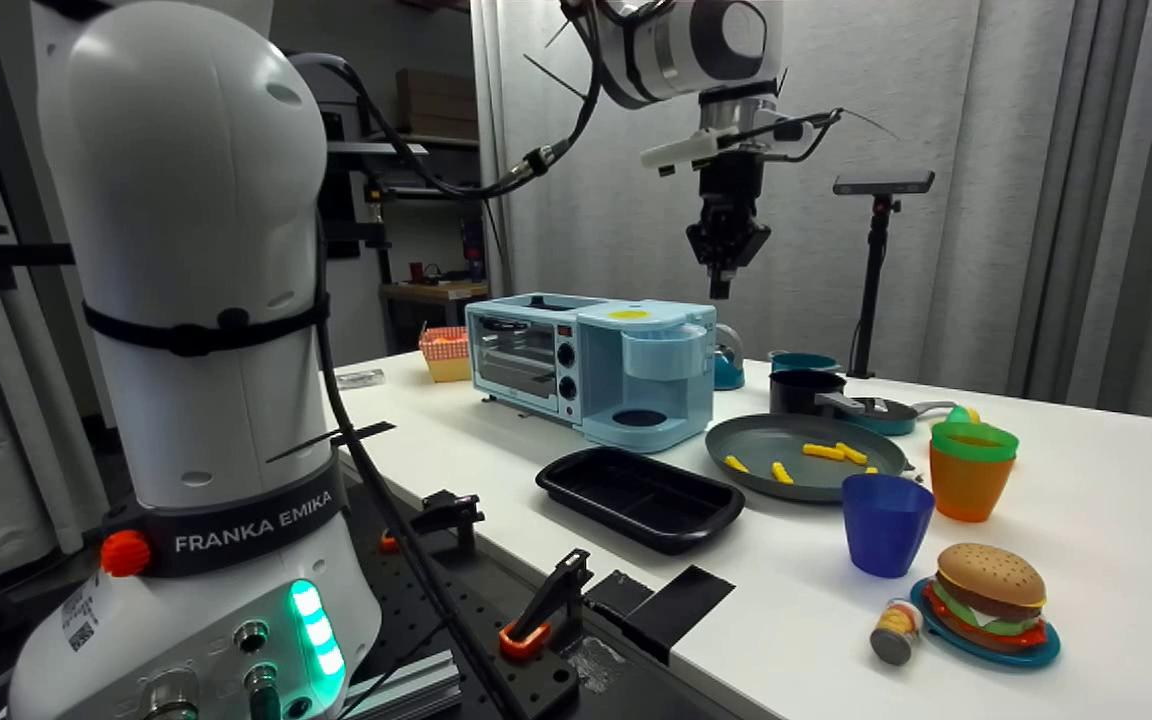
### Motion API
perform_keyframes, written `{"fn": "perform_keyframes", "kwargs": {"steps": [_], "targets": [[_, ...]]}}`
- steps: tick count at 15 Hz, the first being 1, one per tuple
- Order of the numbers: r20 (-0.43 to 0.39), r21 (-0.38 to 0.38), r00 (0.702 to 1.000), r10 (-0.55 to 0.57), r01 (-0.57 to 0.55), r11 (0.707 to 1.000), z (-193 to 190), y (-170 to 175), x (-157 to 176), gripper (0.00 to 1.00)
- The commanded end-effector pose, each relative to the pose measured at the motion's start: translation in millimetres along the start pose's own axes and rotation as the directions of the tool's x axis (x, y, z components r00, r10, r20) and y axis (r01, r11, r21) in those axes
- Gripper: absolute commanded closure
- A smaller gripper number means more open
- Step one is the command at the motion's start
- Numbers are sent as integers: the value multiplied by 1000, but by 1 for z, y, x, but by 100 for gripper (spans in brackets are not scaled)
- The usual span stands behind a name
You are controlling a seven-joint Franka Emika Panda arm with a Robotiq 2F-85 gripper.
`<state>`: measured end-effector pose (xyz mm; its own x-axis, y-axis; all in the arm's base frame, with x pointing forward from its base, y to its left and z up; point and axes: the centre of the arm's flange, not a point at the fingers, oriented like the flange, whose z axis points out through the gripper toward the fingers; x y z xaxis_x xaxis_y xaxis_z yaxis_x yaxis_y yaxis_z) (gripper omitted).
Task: Press the top of the coffee maker to open the bowl and push it back to close it
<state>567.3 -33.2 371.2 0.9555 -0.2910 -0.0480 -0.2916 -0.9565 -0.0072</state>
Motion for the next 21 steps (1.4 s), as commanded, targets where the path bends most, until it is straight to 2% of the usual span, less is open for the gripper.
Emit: {"fn": "perform_keyframes", "kwargs": {"steps": [1,21], "targets": [[-1,13,1000,8,-8,1000,11,5,-14,100],[27,19,1000,-8,7,1000,60,13,-13,100]]}}
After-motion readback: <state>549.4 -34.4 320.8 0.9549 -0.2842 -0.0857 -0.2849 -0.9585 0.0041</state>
